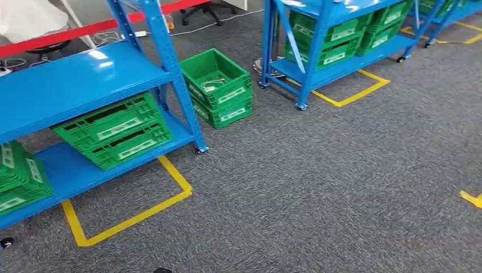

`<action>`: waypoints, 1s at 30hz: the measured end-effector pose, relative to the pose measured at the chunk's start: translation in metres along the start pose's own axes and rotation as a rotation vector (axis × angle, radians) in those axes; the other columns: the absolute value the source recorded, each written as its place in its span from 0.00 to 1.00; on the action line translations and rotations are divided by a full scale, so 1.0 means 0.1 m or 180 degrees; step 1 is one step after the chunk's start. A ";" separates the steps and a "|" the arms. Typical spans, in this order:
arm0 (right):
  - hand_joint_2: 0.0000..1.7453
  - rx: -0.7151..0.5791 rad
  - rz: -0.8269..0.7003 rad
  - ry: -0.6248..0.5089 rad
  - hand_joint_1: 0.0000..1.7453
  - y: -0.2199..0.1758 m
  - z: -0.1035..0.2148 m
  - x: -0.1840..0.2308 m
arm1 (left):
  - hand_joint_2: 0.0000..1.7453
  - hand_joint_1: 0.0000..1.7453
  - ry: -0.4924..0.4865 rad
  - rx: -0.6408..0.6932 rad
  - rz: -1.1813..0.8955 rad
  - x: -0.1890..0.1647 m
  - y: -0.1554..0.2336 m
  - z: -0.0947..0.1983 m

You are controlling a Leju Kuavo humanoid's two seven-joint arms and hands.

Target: Take the parts from the cabinet and place them on the table.

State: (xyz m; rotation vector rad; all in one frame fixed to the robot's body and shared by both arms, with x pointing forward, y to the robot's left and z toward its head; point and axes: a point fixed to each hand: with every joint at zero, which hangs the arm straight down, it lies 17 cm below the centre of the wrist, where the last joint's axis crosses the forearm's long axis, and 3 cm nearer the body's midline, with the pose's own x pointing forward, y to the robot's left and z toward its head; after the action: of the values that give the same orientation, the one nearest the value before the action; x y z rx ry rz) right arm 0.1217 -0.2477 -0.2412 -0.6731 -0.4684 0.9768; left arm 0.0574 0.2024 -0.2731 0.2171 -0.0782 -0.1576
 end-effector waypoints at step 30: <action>0.00 0.0008 0.0025 -0.0076 0.00 0.01 0.01 0.06 | 0.00 0.00 0.0011 -0.0006 0.0008 -0.03 -0.01 0.00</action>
State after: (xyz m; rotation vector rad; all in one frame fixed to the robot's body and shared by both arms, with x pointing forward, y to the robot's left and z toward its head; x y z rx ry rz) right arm 0.1233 -0.2422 -0.2409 -0.6622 -0.4857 0.9935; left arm 0.0545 0.2016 -0.2733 0.2153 -0.0747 -0.1547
